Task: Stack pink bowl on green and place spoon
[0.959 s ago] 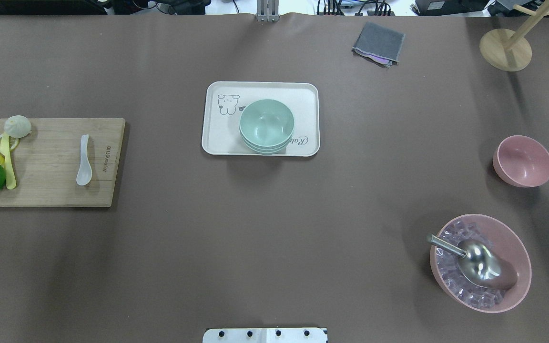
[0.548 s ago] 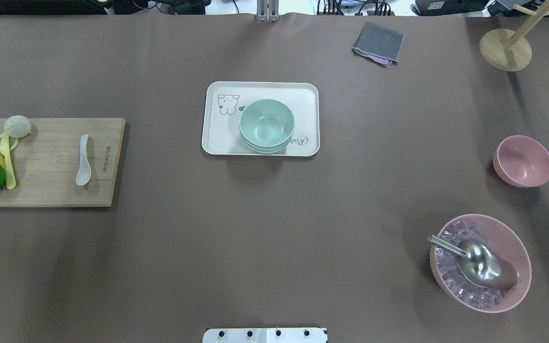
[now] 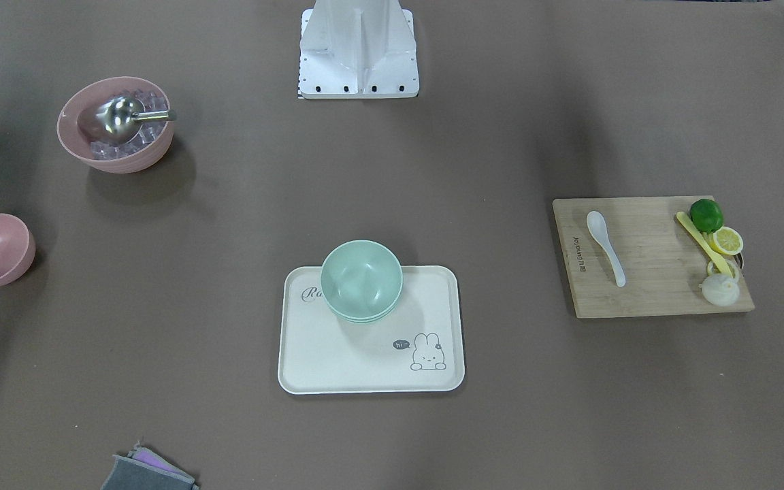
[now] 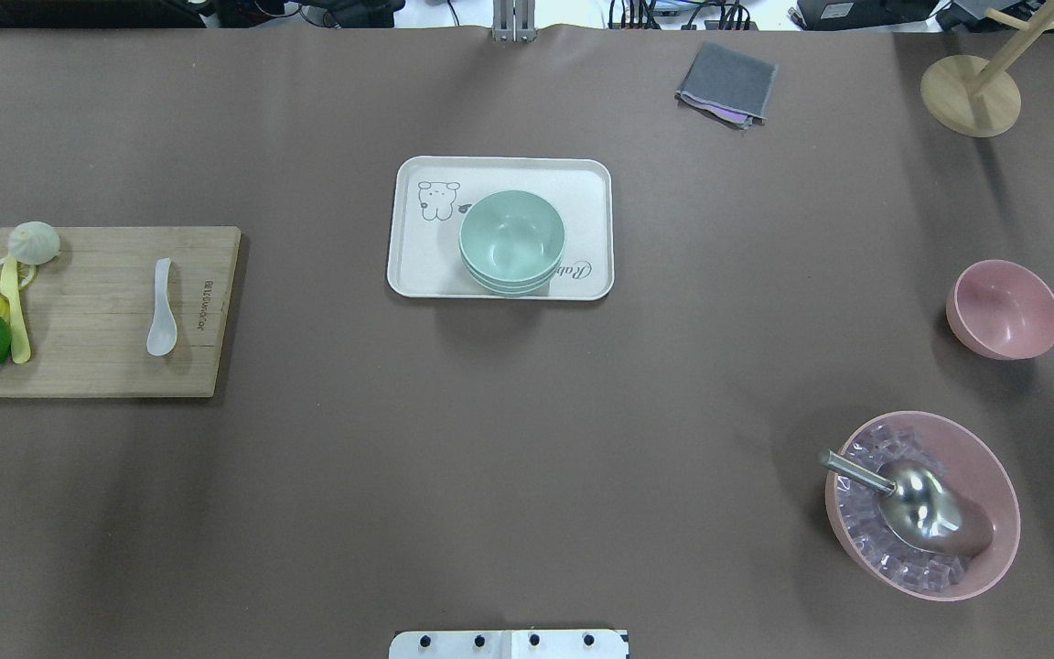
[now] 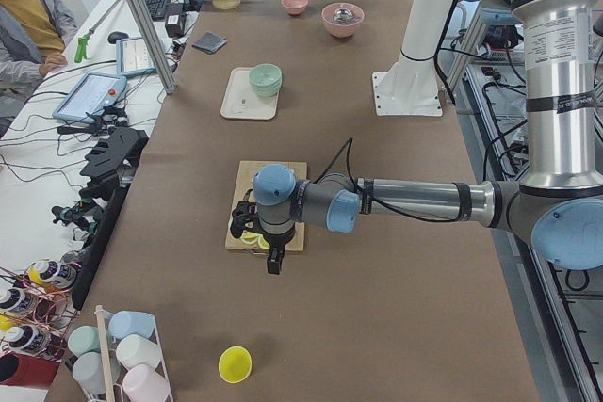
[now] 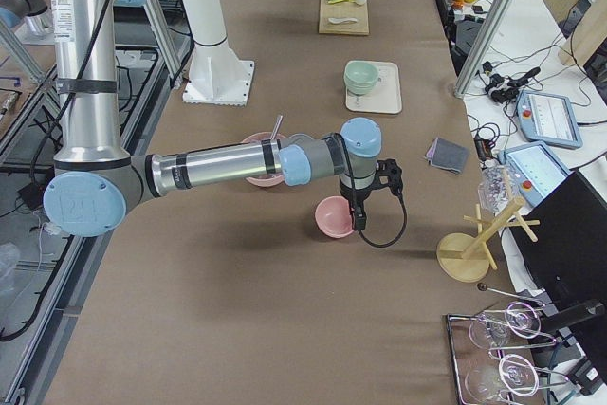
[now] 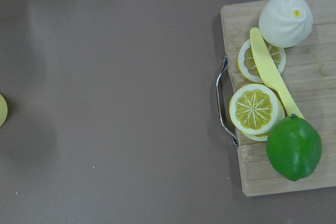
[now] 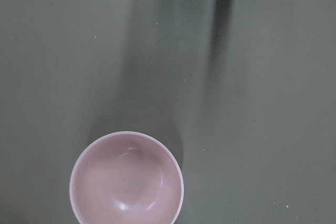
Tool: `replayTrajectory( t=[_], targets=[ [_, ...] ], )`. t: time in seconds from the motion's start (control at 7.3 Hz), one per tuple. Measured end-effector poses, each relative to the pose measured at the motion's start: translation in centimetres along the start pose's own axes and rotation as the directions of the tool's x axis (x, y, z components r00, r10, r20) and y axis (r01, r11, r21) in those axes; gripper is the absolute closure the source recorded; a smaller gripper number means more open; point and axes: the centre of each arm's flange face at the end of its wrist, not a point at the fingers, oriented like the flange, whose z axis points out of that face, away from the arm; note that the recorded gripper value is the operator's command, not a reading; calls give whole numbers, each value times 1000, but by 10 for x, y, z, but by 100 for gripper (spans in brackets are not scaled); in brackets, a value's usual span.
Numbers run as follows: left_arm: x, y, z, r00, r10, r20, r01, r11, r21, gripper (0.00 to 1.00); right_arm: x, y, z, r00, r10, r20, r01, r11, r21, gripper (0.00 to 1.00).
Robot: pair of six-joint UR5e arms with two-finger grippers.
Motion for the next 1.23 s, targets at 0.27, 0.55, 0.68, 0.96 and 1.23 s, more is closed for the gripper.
replayTrajectory(
  t=[0.27,0.55,0.68,0.96,1.23],
  targets=[
    [-2,-2,3,1000,-4,-4,4,1000,-3,2,-1,3,-2,1000,-5,4,5,1000,5,0],
    [-6,-3,9,1000,-14,-6,14,1000,-14,2,-3,3,0,1000,-8,3,8,1000,5,0],
    [-8,-3,11,1000,-17,-6,17,1000,-18,2,-4,3,4,1000,-7,4,7,1000,-4,0],
    [-11,-2,14,1000,-26,-5,26,999,-28,2,-13,4,22,999,43,4,-43,998,-38,0],
    [-12,-2,16,1000,-29,-5,28,999,-31,2,-21,4,48,997,74,6,-73,995,-64,1]
  ],
)
